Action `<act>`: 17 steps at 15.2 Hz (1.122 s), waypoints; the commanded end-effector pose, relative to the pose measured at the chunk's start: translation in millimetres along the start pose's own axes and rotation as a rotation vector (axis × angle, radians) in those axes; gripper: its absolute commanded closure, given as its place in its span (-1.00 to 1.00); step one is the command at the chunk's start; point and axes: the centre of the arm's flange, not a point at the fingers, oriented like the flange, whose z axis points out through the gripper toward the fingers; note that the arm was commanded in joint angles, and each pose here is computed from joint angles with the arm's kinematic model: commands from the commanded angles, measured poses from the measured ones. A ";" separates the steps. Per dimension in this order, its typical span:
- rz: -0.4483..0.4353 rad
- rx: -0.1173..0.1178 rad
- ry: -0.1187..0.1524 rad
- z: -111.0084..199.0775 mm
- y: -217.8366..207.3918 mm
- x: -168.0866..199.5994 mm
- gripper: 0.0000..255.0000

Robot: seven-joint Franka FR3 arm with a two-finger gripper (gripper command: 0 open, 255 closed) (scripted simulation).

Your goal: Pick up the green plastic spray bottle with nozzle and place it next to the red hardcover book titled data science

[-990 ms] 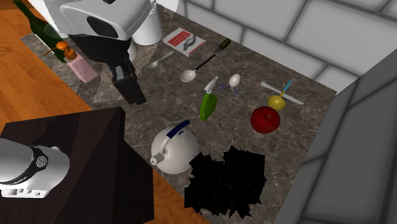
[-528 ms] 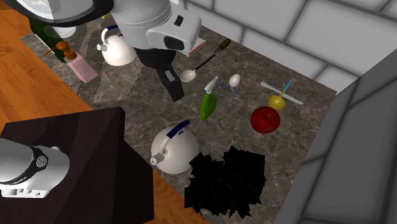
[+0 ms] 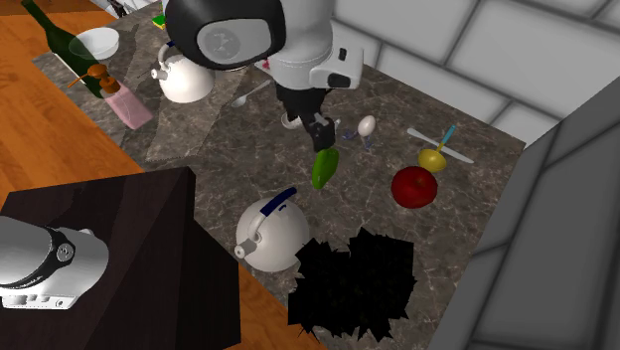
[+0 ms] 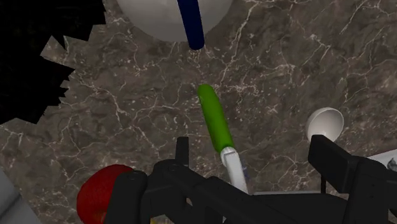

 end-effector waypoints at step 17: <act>-0.065 0.009 -0.002 83.5 -4.1 51.8 -1.00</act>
